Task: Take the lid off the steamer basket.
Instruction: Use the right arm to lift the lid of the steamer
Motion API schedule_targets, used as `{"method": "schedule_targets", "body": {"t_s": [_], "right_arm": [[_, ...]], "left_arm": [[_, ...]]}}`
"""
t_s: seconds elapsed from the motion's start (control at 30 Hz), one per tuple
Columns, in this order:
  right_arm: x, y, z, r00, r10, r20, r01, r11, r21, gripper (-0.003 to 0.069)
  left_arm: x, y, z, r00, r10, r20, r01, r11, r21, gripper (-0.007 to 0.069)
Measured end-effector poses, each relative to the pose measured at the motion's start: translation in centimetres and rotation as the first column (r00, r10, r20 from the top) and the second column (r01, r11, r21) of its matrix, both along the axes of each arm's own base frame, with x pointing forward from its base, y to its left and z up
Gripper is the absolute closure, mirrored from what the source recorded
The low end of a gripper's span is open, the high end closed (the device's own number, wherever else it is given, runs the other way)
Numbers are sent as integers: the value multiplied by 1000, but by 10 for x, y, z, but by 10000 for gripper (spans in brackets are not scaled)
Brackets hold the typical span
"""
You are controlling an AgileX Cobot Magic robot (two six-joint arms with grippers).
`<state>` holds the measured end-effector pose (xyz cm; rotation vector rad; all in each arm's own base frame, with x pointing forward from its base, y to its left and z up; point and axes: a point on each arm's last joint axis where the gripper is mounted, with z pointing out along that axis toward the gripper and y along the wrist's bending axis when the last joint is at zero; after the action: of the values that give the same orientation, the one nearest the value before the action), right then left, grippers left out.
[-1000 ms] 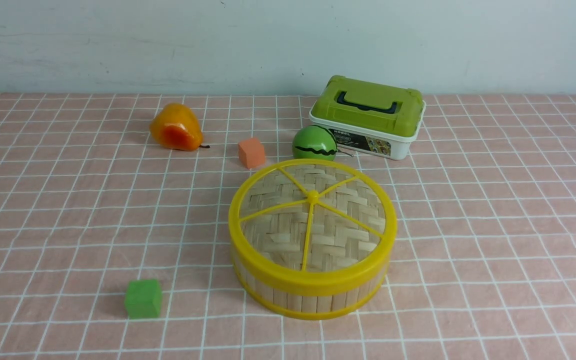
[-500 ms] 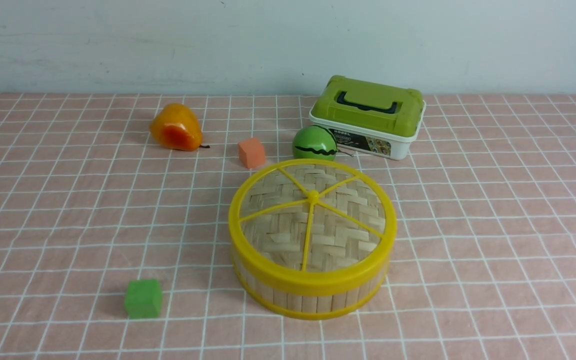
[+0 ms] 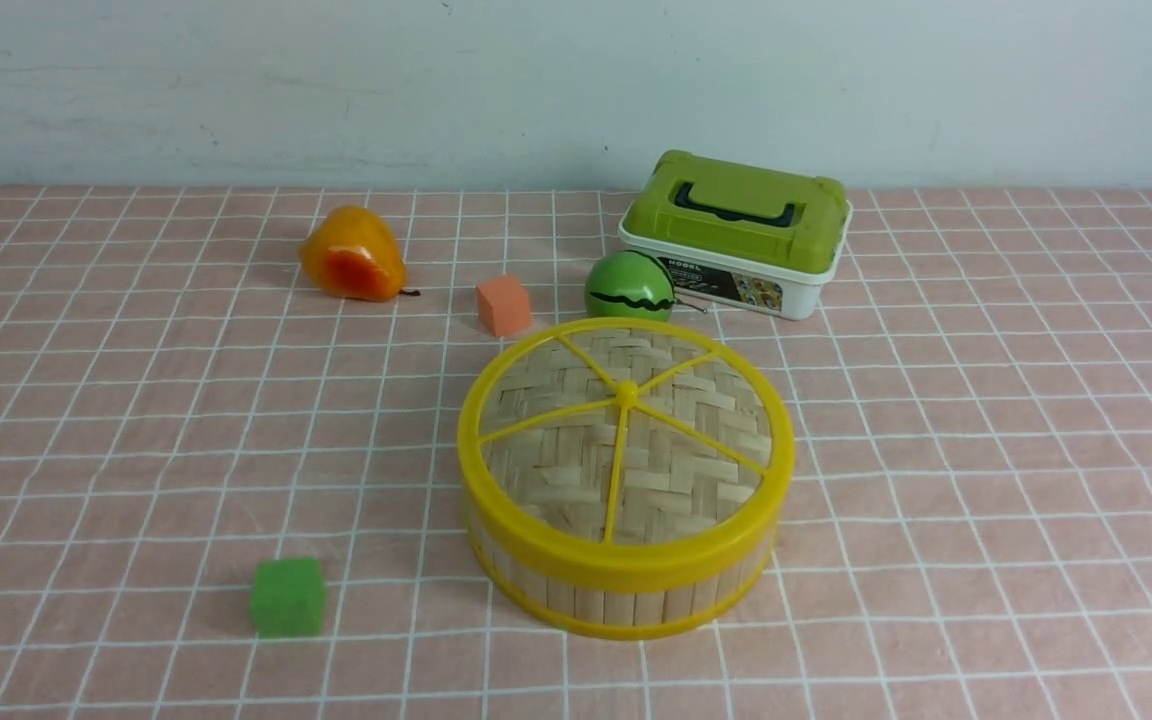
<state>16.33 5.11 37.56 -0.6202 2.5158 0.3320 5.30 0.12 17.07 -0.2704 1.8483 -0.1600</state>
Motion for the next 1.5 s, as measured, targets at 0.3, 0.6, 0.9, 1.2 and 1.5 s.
{"method": "schedule_targets", "body": {"t_s": [0.3, 0.6, 0.9, 1.2, 1.5], "right_arm": [[75, 66, -13, 988, 96, -120, -112, 984, -140, 649], [151, 149, -26, 977, 190, -99, -206, 962, -182, 537], [214, 191, -54, 978, 195, -73, -205, 965, -164, 264], [242, 211, -99, 972, 196, -130, -216, 963, -161, 250], [244, 214, -109, 968, 203, -150, -226, 961, -157, 577]], "left_arm": [[0, 0, 0, 1000, 0, 0, 0, 1000, 0, 386], [0, 0, 0, 1000, 0, 0, 0, 1000, 0, 386], [0, 0, 0, 1000, 0, 0, 0, 1000, 0, 386], [0, 0, 0, 1000, 0, 0, 0, 1000, 0, 386], [0, 0, 0, 1000, 0, 0, 0, 1000, 0, 386]]}}
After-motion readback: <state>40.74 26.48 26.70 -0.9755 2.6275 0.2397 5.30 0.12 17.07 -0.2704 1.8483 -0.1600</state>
